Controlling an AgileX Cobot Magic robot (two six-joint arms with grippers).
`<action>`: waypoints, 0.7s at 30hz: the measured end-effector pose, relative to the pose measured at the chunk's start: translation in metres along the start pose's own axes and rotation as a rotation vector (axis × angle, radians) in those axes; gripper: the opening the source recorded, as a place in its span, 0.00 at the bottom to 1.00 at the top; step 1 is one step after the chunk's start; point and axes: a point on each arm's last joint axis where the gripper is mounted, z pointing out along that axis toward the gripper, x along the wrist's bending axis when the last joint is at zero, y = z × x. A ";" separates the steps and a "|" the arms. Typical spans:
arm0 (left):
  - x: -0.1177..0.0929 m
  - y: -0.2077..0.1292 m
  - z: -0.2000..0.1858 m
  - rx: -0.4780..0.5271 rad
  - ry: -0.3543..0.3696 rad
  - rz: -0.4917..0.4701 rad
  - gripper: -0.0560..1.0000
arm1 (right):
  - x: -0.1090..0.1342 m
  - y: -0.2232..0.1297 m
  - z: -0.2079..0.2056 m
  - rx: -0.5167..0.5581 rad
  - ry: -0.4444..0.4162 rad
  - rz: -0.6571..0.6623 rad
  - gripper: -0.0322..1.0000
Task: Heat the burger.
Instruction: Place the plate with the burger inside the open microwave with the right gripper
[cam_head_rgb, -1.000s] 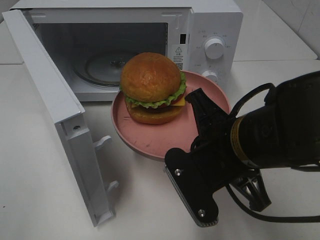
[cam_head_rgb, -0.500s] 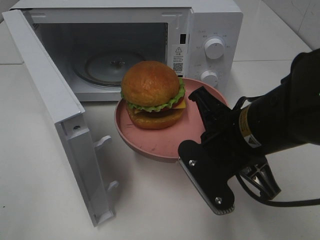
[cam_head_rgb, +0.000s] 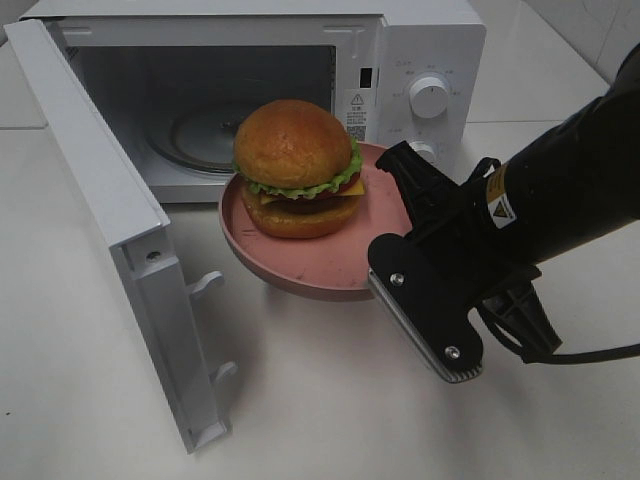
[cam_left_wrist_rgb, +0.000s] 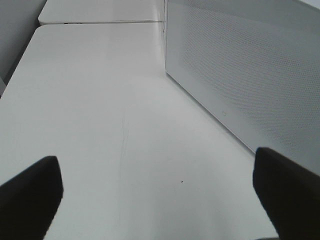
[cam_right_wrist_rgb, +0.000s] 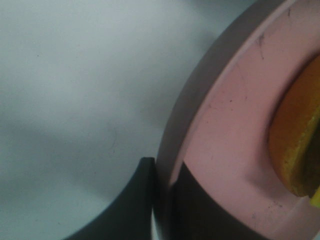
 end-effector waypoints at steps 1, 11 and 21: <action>0.000 0.000 0.000 0.000 0.000 0.000 0.97 | 0.000 -0.002 0.000 -0.018 0.003 -0.016 0.09; 0.000 0.000 0.000 0.000 0.000 0.000 0.97 | -0.001 -0.011 0.001 -0.073 -0.002 -0.051 0.09; 0.000 0.000 0.000 0.000 0.000 0.000 0.97 | -0.004 -0.013 0.001 -0.061 -0.043 -0.031 0.09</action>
